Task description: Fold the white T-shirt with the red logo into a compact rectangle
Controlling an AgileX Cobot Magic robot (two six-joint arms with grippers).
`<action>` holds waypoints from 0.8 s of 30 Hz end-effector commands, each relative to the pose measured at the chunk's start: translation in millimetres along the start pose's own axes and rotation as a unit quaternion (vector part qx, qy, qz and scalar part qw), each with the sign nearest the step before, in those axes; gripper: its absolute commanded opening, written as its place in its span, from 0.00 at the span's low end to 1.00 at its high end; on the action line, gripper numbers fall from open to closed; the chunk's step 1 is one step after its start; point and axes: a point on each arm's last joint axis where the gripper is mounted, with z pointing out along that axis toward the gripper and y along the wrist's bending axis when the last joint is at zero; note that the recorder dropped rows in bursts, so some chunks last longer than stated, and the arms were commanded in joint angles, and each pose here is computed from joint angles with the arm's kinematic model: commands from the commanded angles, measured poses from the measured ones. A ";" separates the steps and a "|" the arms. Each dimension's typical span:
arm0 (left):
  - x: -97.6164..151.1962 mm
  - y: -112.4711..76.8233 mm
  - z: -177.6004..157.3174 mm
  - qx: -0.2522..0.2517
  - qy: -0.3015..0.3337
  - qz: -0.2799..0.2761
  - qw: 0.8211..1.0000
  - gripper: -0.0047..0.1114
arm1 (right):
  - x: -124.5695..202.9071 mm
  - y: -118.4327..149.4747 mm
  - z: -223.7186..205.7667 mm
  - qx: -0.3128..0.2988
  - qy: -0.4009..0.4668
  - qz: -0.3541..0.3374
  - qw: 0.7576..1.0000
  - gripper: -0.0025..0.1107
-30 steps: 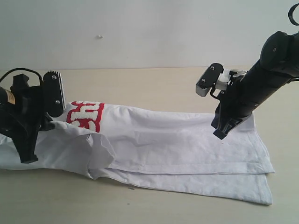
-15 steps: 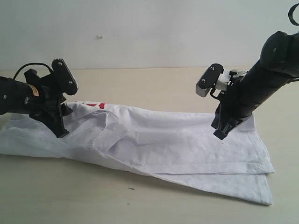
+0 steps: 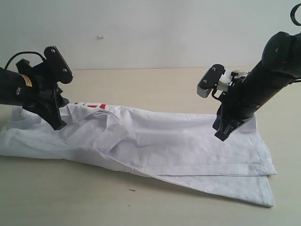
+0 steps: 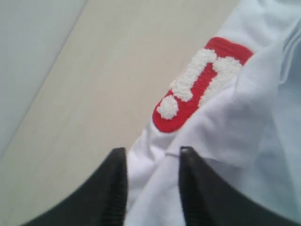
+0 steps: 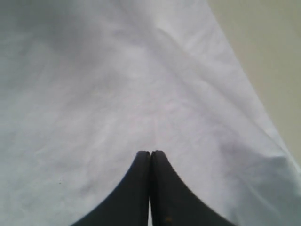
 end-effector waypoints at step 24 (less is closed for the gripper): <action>-19.3 -78.4 26.6 0.085 -0.005 0.000 0.996 0.05 | -0.8 1.4 -2.9 -0.003 -0.002 0.001 1.000 0.02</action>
